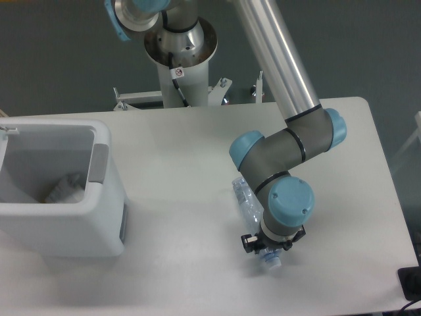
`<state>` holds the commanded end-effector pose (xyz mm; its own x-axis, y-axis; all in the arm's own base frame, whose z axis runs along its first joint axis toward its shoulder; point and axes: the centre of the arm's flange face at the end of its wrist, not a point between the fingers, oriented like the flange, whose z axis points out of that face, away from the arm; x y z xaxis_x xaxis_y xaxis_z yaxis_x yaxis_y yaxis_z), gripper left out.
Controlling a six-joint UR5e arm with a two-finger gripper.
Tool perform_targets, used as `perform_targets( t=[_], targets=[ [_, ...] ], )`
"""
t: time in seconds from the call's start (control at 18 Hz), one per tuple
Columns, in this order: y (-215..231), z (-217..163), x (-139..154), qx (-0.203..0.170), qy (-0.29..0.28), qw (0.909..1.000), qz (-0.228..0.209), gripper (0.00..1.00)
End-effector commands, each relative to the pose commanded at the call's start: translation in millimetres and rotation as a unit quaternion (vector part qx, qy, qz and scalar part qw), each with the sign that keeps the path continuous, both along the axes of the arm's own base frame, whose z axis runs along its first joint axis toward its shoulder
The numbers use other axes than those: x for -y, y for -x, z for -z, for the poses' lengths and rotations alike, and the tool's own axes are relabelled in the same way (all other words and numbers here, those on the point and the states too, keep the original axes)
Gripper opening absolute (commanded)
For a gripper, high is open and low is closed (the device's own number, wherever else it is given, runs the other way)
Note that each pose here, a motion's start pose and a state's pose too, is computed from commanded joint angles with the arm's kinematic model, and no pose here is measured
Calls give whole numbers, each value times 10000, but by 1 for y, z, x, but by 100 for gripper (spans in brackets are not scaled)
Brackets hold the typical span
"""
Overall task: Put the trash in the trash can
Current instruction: 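Lower the gripper onto the bottle and close around its body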
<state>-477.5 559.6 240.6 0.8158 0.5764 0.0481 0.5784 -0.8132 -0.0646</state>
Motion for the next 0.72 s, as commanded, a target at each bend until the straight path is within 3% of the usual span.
perform_targets(
  t=[0.33, 0.56, 0.72],
  targets=[
    [-20, -79, -5, 124, -1015, 9947, 135, 36],
    [-38, -139, -6, 240, -1866, 9817, 304, 36],
    [-47, -188, -10, 307, -2606, 9639, 450, 36]
  ],
)
